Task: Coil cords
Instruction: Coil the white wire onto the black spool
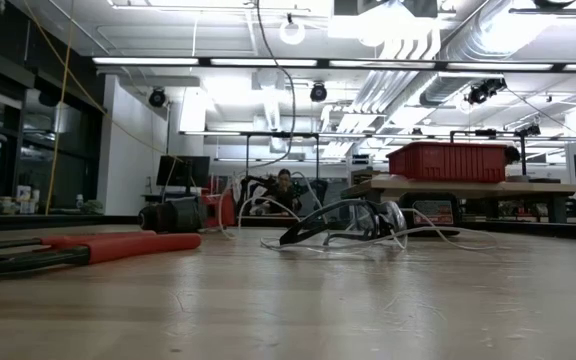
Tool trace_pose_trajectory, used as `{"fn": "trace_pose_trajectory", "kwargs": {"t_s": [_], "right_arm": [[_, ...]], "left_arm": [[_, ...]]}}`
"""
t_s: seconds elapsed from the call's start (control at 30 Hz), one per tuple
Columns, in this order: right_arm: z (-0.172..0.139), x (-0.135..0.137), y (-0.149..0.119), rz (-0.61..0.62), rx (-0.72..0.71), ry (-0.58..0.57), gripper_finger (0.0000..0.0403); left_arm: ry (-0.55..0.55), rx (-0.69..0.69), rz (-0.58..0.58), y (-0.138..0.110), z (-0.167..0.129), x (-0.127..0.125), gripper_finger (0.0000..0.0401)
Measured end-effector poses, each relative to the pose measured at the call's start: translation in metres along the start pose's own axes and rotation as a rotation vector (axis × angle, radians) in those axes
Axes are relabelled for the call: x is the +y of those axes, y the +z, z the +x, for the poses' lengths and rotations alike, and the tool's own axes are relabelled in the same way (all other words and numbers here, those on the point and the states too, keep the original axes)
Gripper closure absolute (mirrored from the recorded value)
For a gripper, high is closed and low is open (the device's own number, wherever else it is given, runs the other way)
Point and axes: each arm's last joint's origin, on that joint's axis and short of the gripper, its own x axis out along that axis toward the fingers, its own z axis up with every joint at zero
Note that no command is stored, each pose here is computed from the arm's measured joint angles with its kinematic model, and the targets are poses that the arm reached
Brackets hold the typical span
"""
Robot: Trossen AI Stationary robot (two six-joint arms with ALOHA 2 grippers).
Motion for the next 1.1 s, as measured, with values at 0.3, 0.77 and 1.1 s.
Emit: {"fn": "trace_pose_trajectory", "kwargs": {"t_s": [0.3, 0.77, 1.1], "right_arm": [[0.0, 0.0, 0.0, 0.003, 0.0, 0.007, 0.0403], [0.021, -0.001, -0.004, 0.033, -0.024, -0.01, 0.0403], [0.044, -0.005, -0.012, 0.059, -0.029, -0.067, 0.0403]], "left_arm": [[-0.028, -0.113, 0.123, 0.007, 0.001, -0.001, 0.0401], [-0.026, -0.348, 0.388, 0.024, -0.016, -0.013, 0.0401], [-0.012, -0.414, 0.502, 0.032, -0.032, -0.024, 0.0401]]}}
